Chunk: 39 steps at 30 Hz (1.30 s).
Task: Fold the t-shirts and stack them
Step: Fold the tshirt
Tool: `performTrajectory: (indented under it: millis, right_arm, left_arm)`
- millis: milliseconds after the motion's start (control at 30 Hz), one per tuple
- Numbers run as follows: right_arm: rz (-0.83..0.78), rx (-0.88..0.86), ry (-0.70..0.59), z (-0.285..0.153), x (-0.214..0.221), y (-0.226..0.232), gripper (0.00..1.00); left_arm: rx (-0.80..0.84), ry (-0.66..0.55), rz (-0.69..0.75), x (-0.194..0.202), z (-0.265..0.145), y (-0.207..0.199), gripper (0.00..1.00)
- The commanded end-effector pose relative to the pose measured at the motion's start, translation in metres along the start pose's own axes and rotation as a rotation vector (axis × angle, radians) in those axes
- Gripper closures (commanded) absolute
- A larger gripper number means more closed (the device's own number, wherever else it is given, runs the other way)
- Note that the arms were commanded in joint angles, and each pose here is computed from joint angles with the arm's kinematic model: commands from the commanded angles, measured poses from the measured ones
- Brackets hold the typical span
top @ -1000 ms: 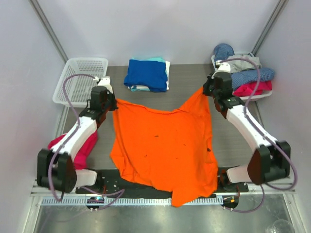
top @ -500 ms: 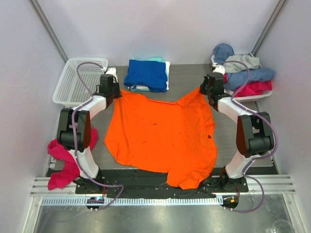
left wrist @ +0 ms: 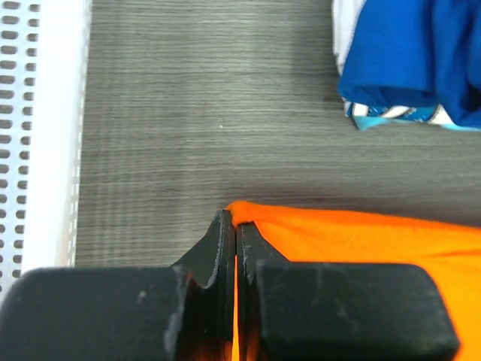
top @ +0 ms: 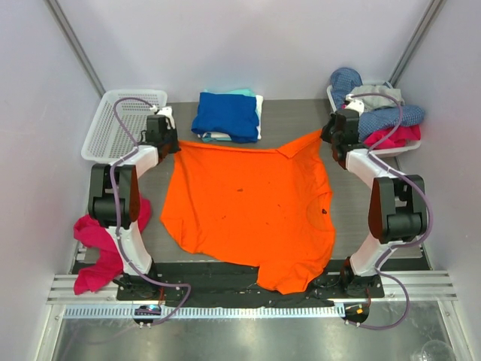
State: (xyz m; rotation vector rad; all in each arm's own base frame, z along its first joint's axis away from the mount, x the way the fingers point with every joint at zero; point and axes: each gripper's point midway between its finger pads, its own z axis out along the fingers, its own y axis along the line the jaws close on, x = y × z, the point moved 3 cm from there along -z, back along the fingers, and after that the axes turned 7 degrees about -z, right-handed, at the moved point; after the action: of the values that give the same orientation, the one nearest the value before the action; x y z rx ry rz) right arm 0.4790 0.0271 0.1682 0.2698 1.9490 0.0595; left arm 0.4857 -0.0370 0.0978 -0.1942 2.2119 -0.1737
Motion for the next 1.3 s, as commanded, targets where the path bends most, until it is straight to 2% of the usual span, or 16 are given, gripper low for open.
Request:
performTrajectory:
  millis: [0,167,367,433,767,1267]
  right_arm:
    - [0.051,-0.067,-0.126,-0.024,-0.056,0.015,0.99]
    - [0.091,-0.128,-0.067,-0.056,-0.053,0.022,0.99]
    - [0.144,-0.165,0.064,-0.093,-0.020,0.021,0.99]
    - [0.155,-0.160,0.068,-0.107,-0.021,0.019,0.99]
    - [0.214,-0.193,0.277,-0.169,0.031,0.015,0.99]
    - [0.258,-0.245,0.405,-0.245,0.064,0.013,0.99]
  left_arm:
    - [0.056,-0.061,0.032,-0.031,-0.010,-0.006,1.00]
    - [0.098,-0.035,0.042,-0.027,-0.031,-0.010,1.00]
    - [0.073,-0.018,0.031,-0.015,-0.053,0.002,1.00]
    - [0.065,0.003,0.030,-0.007,-0.055,0.005,1.00]
    - [0.048,0.103,0.032,0.027,-0.066,0.012,1.00]
    - [0.039,0.149,0.035,0.045,-0.090,0.016,1.00]
